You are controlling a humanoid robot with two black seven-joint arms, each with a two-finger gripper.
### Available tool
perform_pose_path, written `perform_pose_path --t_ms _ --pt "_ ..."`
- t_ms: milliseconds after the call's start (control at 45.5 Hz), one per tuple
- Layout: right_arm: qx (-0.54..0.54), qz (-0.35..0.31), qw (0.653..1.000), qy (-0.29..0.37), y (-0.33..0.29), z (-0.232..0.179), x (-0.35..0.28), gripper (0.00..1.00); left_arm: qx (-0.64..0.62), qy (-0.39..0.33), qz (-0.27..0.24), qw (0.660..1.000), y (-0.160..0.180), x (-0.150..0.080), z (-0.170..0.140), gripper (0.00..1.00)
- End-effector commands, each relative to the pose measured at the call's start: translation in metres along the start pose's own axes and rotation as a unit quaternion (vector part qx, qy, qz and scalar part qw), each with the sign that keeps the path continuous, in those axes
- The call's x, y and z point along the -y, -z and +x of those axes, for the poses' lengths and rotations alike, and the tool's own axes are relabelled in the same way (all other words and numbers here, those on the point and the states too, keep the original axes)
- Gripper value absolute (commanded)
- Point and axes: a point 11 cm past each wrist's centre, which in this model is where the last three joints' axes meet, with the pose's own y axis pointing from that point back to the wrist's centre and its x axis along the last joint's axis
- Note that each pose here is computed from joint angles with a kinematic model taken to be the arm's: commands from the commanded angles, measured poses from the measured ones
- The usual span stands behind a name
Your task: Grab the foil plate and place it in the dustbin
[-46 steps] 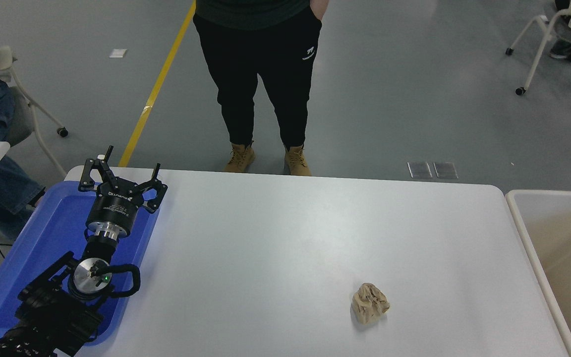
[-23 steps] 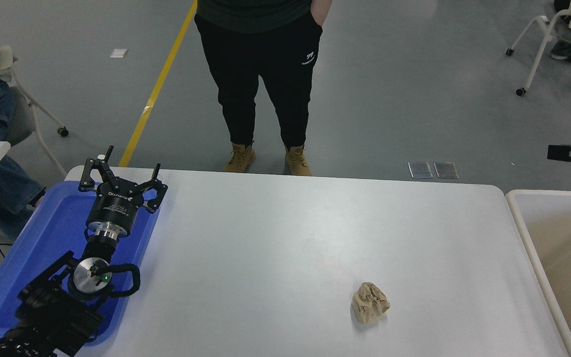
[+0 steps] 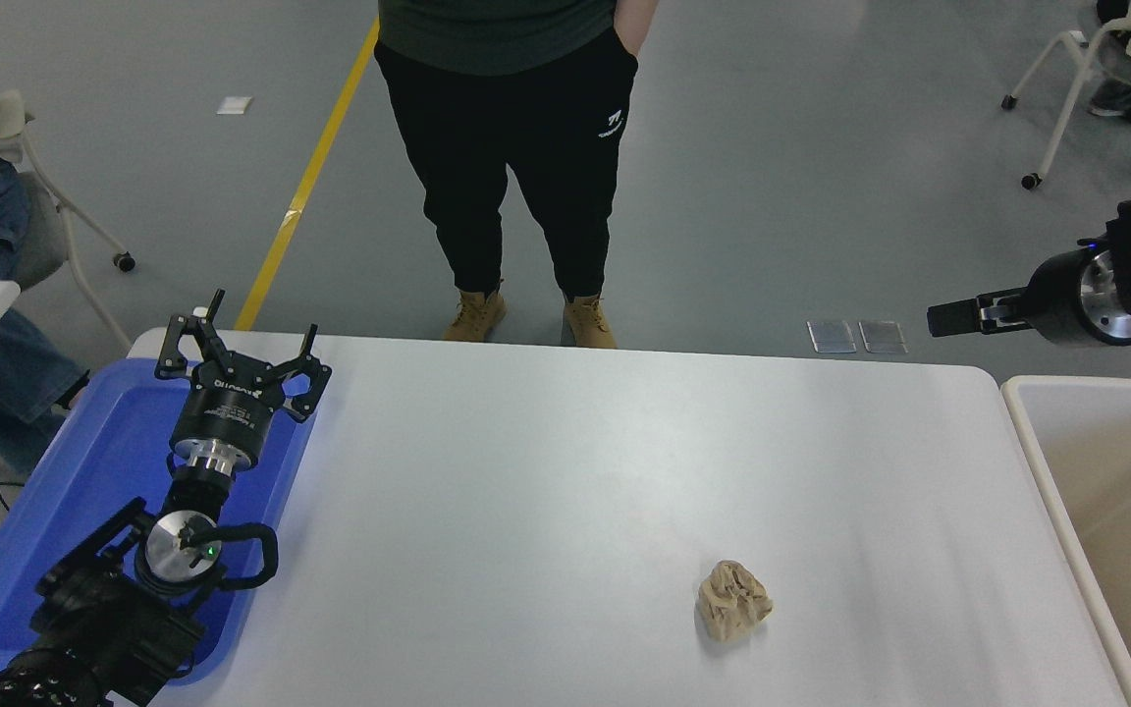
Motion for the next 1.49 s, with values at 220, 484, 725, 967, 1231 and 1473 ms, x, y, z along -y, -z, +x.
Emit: perform_pose_path --t_ms 220,484,725,967,1231,1473 --pt "-0.006 0.060 0.992 0.107 0.099 0.017 -0.039 1.00 -0.001 -0.001 -0.001 1.000 0.000 -0.001 0.001 1.00" --pt "0.005 0.075 0.985 0.153 0.144 0.020 -0.044 1.00 0.000 -0.001 0.000 1.000 0.000 0.000 0.000 1.00" --pt "0.062 0.098 0.960 0.253 0.174 0.006 -0.057 1.00 0.000 -0.001 0.000 1.000 0.000 0.000 0.000 1.00" --pt "0.076 0.068 0.954 0.283 0.155 0.000 -0.059 1.00 0.000 0.000 0.000 1.000 0.000 0.000 0.000 1.00" --pt "0.069 0.039 0.952 0.295 0.142 -0.004 -0.059 1.00 0.000 -0.001 0.000 1.000 0.000 -0.001 0.001 1.00" --pt "0.064 0.010 0.957 0.281 0.130 0.005 -0.069 1.00 0.001 -0.001 0.000 1.000 0.000 -0.001 0.001 1.00"
